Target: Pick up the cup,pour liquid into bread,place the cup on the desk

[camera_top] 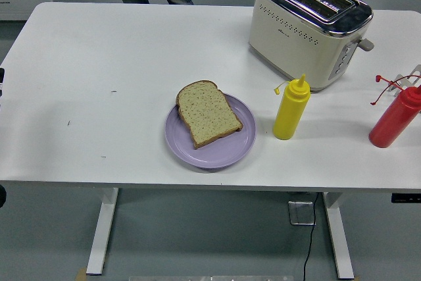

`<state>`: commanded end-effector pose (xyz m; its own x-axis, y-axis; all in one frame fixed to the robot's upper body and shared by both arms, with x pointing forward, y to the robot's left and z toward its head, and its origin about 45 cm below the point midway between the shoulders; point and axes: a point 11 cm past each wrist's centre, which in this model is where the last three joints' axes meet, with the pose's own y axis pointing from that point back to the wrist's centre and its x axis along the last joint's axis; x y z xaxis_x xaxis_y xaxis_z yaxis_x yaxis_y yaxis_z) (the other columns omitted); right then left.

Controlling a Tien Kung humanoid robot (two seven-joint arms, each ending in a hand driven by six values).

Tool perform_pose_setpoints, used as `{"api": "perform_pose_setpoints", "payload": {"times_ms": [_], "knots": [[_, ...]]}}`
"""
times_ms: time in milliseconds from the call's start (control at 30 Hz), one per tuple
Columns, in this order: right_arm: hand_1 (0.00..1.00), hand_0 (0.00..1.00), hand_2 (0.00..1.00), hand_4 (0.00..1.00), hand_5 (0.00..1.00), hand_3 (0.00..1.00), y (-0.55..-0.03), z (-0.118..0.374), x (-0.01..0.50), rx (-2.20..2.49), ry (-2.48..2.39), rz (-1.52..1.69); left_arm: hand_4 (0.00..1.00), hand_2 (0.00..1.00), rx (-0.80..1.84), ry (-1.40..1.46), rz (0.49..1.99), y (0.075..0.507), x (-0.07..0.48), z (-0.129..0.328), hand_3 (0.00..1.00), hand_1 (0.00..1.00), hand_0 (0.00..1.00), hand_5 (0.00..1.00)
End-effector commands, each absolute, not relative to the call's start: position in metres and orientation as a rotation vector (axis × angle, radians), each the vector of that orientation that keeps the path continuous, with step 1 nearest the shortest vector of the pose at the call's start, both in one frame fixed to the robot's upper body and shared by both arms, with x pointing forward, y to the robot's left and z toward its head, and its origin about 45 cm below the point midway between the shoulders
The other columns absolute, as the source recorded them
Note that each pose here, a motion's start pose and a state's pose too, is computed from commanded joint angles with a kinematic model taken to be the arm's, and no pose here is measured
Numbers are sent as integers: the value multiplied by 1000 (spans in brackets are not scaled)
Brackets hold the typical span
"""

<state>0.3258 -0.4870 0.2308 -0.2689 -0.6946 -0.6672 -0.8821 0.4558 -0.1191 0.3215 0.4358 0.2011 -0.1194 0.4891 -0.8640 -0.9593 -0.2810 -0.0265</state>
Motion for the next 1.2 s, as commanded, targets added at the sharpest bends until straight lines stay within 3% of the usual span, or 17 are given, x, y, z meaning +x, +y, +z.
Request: {"api": "perform_pose_setpoints", "payload": {"times_ms": [1200], "knots": [[776, 801, 801, 504, 455, 813, -491, 227, 325, -1286, 2062, 364, 653, 861, -983, 682, 1645, 437, 323, 206, 819, 817, 825, 998]]}}
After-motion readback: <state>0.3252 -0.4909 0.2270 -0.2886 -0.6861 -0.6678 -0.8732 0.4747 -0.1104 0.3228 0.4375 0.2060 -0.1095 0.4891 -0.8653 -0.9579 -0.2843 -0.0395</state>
